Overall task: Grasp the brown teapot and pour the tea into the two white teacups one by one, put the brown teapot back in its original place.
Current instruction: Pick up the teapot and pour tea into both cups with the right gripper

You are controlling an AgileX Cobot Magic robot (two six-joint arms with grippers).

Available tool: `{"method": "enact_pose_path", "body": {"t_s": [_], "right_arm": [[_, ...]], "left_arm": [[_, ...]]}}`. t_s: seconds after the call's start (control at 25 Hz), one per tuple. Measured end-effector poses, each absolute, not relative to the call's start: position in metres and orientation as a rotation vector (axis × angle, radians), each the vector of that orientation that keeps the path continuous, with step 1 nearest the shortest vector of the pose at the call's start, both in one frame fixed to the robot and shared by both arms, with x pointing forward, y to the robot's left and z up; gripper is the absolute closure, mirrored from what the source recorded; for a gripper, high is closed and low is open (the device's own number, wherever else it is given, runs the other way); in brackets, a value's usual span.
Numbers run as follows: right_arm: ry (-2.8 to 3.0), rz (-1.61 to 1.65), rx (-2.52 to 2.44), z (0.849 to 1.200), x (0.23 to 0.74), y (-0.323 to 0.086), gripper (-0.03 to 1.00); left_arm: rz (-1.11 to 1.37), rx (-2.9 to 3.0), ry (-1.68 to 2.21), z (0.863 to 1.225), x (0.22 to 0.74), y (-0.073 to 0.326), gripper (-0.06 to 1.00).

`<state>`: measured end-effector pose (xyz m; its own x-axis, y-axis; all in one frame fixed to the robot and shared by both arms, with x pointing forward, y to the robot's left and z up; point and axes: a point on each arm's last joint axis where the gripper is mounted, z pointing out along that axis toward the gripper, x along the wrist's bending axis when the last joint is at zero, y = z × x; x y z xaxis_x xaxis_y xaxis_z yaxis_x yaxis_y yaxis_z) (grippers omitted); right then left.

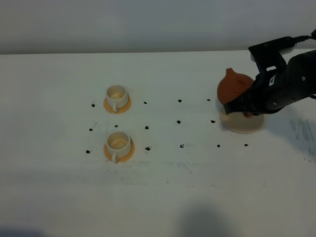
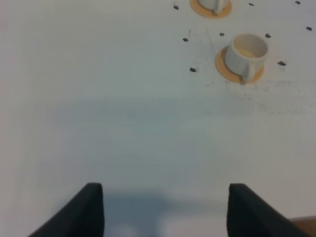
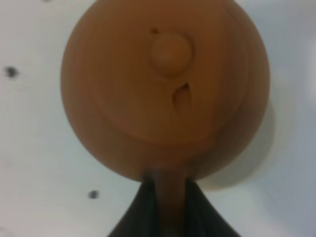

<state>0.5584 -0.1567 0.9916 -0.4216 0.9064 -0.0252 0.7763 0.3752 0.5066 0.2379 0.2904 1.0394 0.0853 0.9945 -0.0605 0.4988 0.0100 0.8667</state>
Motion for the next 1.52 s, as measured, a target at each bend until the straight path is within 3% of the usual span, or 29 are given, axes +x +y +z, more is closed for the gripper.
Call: {"method": "enact_pose_path", "body": {"t_s": [0.28, 0.52, 0.8, 1.08, 1.52], "right_arm": [[2.414, 0.732, 1.212, 1.025, 0.52, -0.116, 0.88], [2.531, 0.765, 1.014, 1.024, 0.489, -0.077, 0.88], [2.582, 0.767, 0.923, 1.019, 0.478, -0.061, 0.88], [2.6, 0.66, 0.845, 1.0, 0.502, -0.043, 0.88], [2.535, 0.616, 0.751, 0.997, 0.552, -0.011, 0.88]], "left_arm": [[0.814, 1.594, 1.517, 1.039, 0.238, 0.29, 0.43], [0.814, 1.594, 1.517, 1.039, 0.238, 0.29, 0.43], [0.814, 1.594, 1.517, 1.039, 0.238, 0.29, 0.43], [0.814, 1.594, 1.517, 1.039, 0.238, 0.29, 0.43], [0.814, 1.594, 1.517, 1.039, 0.238, 0.29, 0.43]]}}
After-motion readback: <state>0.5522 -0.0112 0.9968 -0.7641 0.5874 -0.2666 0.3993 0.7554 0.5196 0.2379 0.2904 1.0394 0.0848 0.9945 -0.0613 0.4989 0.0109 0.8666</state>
